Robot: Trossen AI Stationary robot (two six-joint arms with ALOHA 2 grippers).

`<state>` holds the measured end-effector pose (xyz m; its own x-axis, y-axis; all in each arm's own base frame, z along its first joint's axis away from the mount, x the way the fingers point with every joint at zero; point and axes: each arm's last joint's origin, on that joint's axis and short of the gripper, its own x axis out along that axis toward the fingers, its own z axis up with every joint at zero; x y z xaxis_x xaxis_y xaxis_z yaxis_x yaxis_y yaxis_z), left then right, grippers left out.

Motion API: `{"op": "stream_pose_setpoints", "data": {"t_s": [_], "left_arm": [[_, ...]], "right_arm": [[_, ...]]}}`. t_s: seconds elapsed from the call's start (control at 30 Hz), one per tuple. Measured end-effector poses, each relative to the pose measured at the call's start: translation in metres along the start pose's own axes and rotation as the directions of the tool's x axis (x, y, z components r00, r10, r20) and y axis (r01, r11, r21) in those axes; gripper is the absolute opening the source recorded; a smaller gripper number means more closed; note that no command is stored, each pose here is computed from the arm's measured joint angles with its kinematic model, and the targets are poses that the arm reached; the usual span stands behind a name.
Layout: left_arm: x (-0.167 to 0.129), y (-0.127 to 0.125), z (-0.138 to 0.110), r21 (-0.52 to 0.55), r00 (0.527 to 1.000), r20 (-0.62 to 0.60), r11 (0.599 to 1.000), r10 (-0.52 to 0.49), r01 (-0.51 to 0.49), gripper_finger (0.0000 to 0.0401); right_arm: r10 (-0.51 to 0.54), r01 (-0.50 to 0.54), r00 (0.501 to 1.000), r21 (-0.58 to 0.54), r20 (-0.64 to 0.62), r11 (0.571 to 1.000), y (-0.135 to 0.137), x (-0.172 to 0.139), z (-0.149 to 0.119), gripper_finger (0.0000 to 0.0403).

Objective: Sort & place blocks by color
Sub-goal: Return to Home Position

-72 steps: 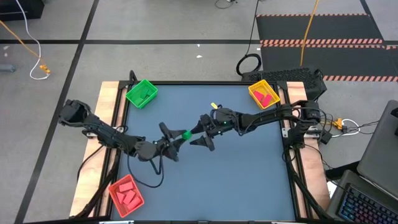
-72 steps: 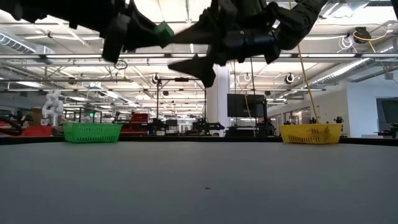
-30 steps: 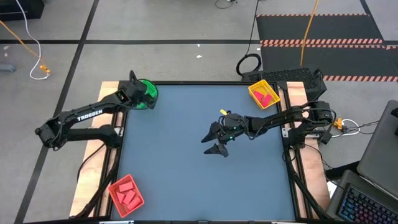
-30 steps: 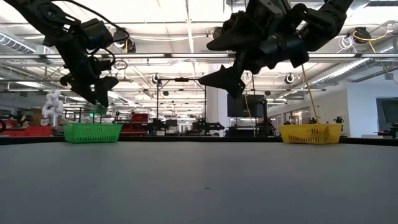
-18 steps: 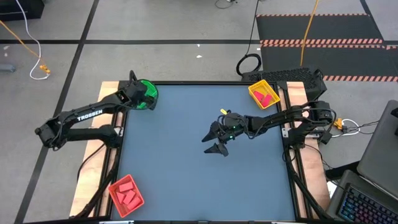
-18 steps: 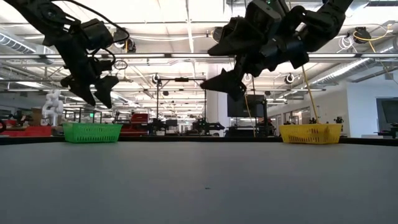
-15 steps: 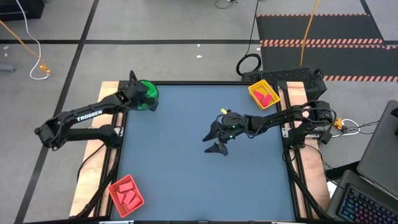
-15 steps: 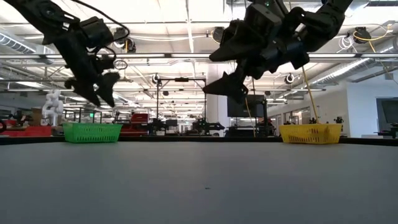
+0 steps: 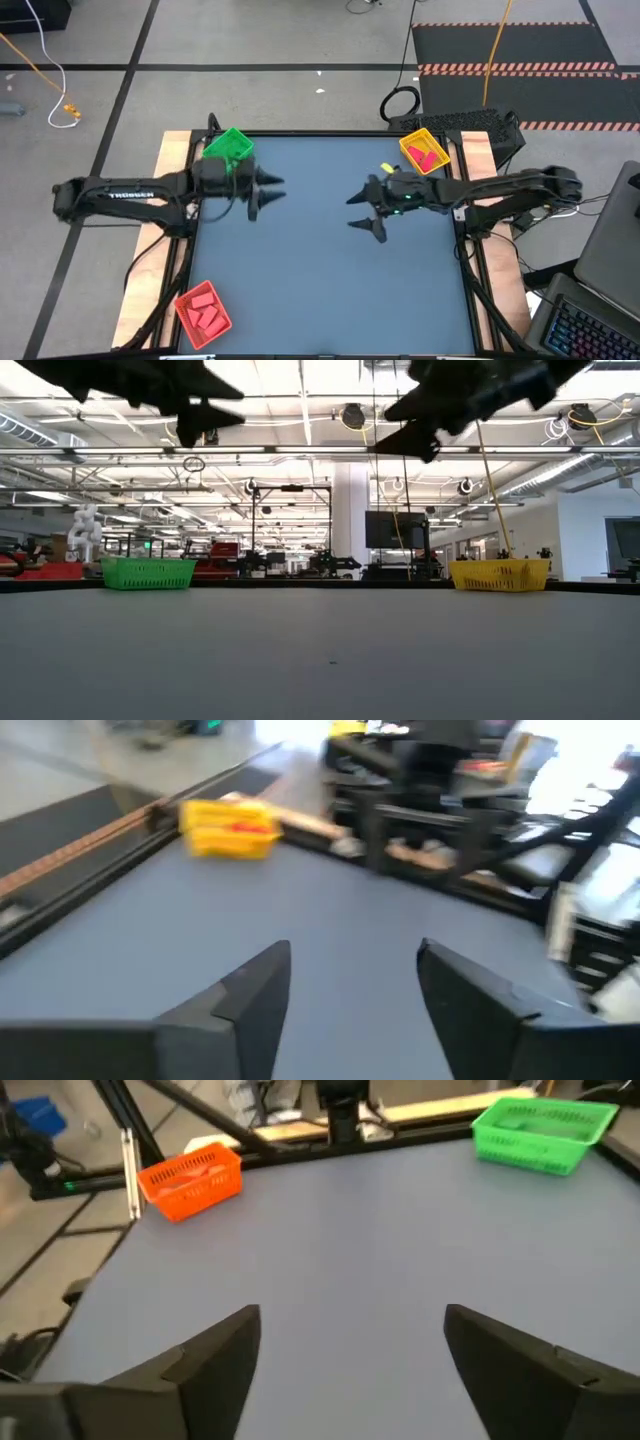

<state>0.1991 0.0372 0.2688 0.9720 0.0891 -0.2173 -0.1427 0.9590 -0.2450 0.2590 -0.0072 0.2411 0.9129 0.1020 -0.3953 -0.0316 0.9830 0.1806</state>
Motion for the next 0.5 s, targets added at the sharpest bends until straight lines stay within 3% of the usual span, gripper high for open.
{"op": "stream_pose_setpoints", "data": {"t_s": [0.17, 0.33, 0.43, 0.5], "left_arm": [[0.002, -0.039, -0.009, 0.057, 0.998, -0.003, 0.996, -0.068, 0.068, 0.0138], [-0.01, -0.06, -0.012, 0.15, 0.987, -0.006, 0.976, -0.161, 0.16, 0.0023], [-0.023, -0.058, -0.018, 0.169, 0.983, 0.016, 0.969, -0.183, 0.178, 0.0011], [-0.029, -0.052, -0.028, 0.165, 0.982, 0.044, 0.971, -0.184, 0.174, 0.0009]], "right_arm": [[-0.066, 0.062, 0.995, 0.043, 0.079, 0.997, 0.005, -0.033, -0.016, 0.0246], [-0.13, 0.121, 0.984, 0.086, 0.118, 0.989, 0.002, -0.058, -0.048, 0.0113], [-0.118, 0.105, 0.977, 0.079, 0.177, 0.991, 0.001, -0.07, -0.065, 0.0026], [-0.108, 0.094, 0.97, 0.072, 0.218, 0.993, 0.0, -0.077, -0.074, 0.0012]]}}
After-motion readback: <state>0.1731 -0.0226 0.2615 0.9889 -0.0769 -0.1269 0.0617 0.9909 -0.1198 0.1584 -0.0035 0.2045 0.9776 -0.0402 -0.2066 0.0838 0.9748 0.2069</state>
